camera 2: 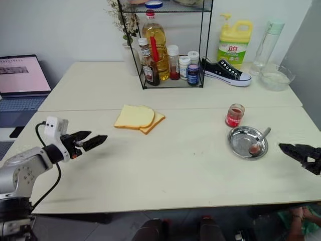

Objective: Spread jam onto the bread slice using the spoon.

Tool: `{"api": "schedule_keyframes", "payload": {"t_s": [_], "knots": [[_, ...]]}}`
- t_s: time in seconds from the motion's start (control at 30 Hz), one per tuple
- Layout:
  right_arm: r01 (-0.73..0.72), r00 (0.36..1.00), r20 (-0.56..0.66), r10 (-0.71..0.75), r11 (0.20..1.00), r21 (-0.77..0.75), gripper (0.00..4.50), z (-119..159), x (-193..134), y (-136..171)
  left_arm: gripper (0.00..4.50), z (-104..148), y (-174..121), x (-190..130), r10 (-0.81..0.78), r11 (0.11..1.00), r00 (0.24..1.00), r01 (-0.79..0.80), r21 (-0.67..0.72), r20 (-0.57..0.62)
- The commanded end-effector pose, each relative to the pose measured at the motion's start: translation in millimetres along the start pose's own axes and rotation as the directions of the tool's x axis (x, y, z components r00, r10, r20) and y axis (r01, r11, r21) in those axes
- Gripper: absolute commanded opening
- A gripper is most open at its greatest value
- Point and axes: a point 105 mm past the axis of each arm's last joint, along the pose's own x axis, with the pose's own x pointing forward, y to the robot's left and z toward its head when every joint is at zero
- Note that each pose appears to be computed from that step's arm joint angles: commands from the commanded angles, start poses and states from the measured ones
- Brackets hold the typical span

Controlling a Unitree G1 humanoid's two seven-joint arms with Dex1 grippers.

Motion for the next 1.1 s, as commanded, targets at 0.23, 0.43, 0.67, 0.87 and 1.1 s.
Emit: {"api": "schedule_keyframes", "payload": {"t_s": [0.23, 0.43, 0.67, 0.87, 1.1], "knots": [[-0.079, 0.997, -0.008, 0.079, 0.994, -0.071, 4.45, -6, 14, 32, 4.50, 25, 12, -8, -0.025, 0.998, 1.000, 0.025, 0.053, 0.010], [-0.088, 0.996, 0.026, 0.091, 0.992, -0.090, 4.45, 0, 17, 40, 4.50, 13, -7, -29, -0.114, 0.993, 0.991, 0.115, 0.009, -0.070], [-0.182, 0.981, 0.028, 0.190, 0.969, -0.169, 4.45, -1, 47, 78, 4.50, 3, -7, -32, -0.057, 0.995, 0.994, 0.064, 0.075, -0.093], [-0.250, 0.962, 0.016, 0.272, 0.902, -0.352, 4.45, -3, 84, 122, 4.50, 26, 24, 8, 0.110, 0.993, 0.991, -0.112, 0.028, 0.078], [-0.247, 0.930, 0.114, 0.349, 0.824, -0.510, 4.45, 14, 120, 161, 4.50, 31, 18, 70, 0.102, 0.986, 0.978, -0.075, -0.150, 0.180]]}}
